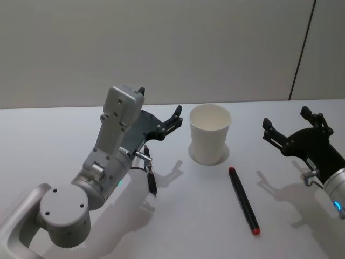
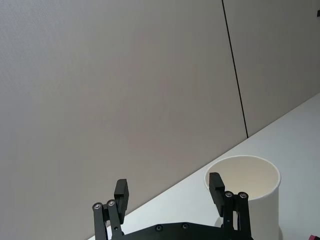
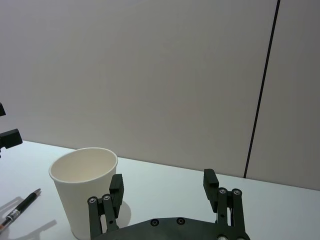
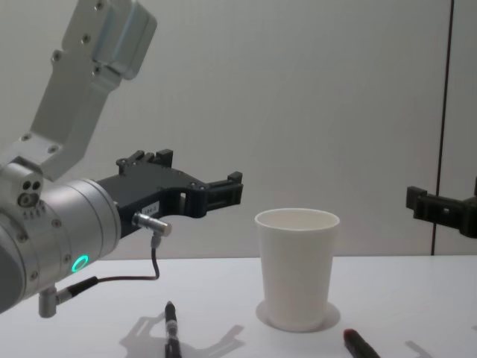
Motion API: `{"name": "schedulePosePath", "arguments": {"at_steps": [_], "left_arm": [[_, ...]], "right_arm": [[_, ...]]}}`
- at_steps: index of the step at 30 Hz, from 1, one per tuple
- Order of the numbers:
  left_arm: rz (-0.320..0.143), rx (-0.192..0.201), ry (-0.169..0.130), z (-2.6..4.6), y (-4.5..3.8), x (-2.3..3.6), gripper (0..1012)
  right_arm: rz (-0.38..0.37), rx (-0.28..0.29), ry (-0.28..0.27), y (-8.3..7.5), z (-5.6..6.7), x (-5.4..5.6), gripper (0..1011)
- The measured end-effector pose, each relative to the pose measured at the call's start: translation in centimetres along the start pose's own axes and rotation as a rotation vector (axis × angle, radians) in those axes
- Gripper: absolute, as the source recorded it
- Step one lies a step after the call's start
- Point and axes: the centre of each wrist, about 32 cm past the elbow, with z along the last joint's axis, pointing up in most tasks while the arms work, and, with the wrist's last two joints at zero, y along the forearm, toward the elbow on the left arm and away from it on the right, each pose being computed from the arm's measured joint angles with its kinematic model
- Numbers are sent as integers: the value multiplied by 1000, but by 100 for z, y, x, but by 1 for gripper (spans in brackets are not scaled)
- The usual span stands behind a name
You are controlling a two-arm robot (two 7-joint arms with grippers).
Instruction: Place the pen into the pen holder.
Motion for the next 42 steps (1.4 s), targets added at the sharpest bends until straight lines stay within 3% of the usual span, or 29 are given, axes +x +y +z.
{"name": "schedulePosePath", "arguments": {"at_steps": [42], "left_arm": [[0,0,0,0,0,0,1001]], "right_arm": [[0,0,0,0,0,0,1001]]}}
